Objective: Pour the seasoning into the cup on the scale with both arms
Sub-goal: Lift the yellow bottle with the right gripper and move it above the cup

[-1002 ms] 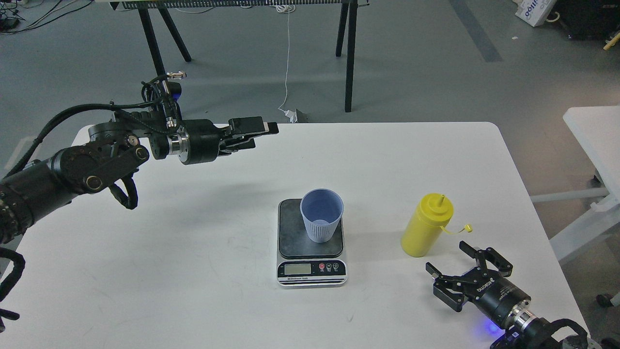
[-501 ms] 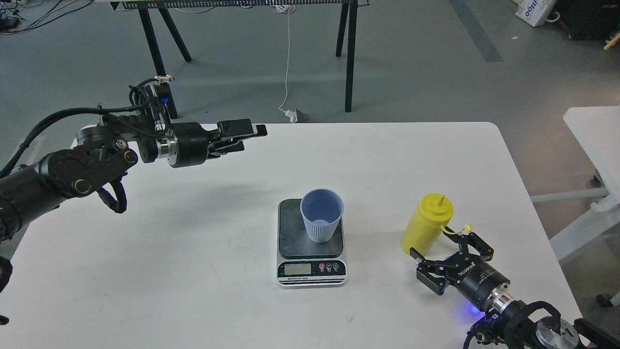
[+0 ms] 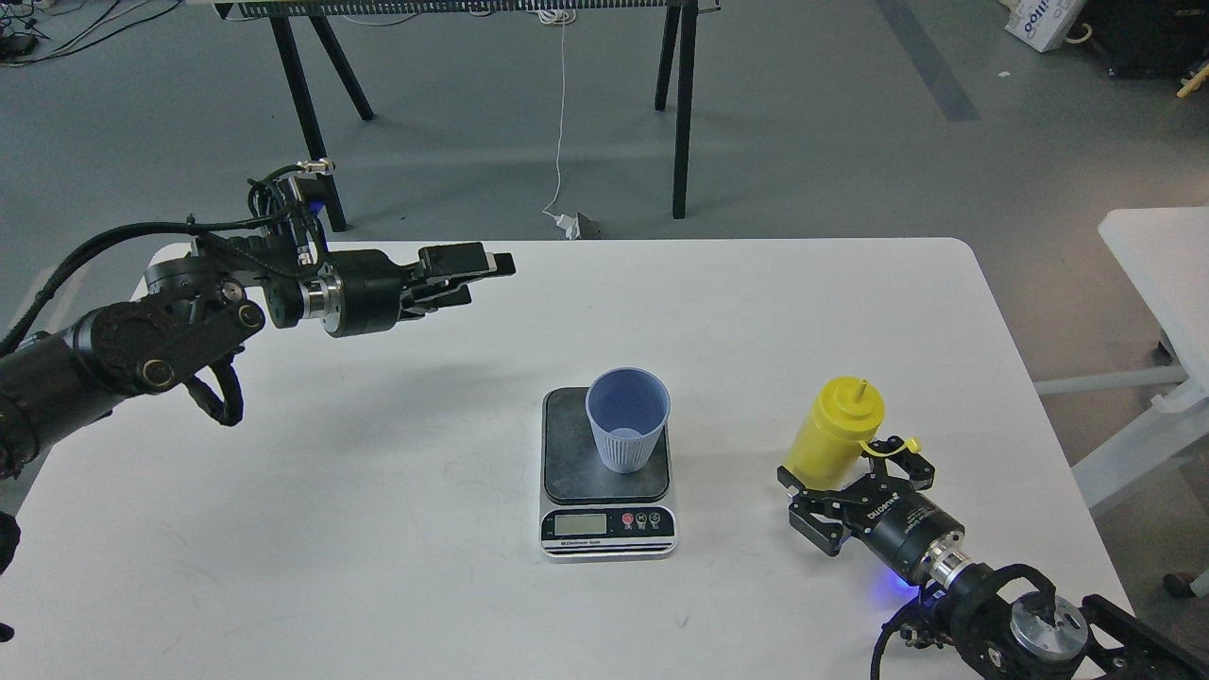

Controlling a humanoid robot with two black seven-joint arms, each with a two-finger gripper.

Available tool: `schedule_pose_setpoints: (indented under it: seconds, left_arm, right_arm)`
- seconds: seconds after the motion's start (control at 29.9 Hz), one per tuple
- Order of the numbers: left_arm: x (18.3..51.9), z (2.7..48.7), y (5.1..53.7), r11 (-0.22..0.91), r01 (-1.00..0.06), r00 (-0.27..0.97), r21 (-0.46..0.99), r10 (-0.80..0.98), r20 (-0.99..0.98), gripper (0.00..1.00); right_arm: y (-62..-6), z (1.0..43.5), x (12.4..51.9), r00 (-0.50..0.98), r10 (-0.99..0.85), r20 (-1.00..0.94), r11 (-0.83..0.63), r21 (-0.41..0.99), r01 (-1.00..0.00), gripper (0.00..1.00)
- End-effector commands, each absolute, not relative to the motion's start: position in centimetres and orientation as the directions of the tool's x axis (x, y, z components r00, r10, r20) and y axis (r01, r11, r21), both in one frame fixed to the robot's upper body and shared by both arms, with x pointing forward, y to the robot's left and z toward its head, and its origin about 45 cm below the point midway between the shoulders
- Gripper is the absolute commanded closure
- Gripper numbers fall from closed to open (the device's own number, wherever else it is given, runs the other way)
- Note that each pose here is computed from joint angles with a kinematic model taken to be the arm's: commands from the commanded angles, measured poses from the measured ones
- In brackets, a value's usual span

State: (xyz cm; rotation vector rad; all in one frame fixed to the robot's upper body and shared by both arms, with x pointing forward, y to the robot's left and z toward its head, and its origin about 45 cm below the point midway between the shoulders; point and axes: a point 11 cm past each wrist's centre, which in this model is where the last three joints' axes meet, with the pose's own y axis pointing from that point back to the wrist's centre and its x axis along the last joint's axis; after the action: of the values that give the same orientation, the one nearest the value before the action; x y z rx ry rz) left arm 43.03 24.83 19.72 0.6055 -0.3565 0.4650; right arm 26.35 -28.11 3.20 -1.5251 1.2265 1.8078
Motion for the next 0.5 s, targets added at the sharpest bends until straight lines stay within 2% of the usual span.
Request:
schedule_pose_setpoints:
  seconds: [0.0,0.03,0.13,0.2,0.3,0.47]
  left_arm:
    - [42.9,19.5,24.9,0.724,-0.513,0.839,0.461,0.312,0.445,0.01]
    - [42.9,19.4,25.0,0.724,-0.513,0.84,0.462,0.313,0.443,0.01]
    - [42.8,19.3,25.0,0.723,-0.512,0.841,0.463,0.313,0.442,0.01]
    - [42.8,19.3,24.9,0.724,-0.511,0.841,0.462,0.312,0.441,0.01]
    - [42.8,19.3,25.0,0.723,-0.512,0.841,0.464,0.313,0.44,0.01]
    - [42.8,19.3,25.0,0.723,-0.513,0.841,0.462,0.314,0.441,0.01]
  right_arm:
    - [-27.9,3.2,26.3,-0.265,-0.193,-0.945,-0.494,0.327,-0.805,0.24]
    - [-27.8,3.3,26.4,-0.262,-0.194,-0.945,-0.497,0.325,-0.804,0.35]
    - [-27.7,3.5,26.7,-0.244,-0.216,-0.946,-0.506,0.322,-0.8,0.79]
    - [-27.3,4.1,27.6,-0.22,-0.217,-0.951,-0.51,0.302,-0.805,0.98]
    - [-27.2,5.7,29.0,-0.174,-0.207,-0.963,-0.51,0.258,-0.82,0.99]
    - [-27.7,15.1,37.5,0.104,-0.296,-0.95,-0.518,0.068,-0.853,0.99]
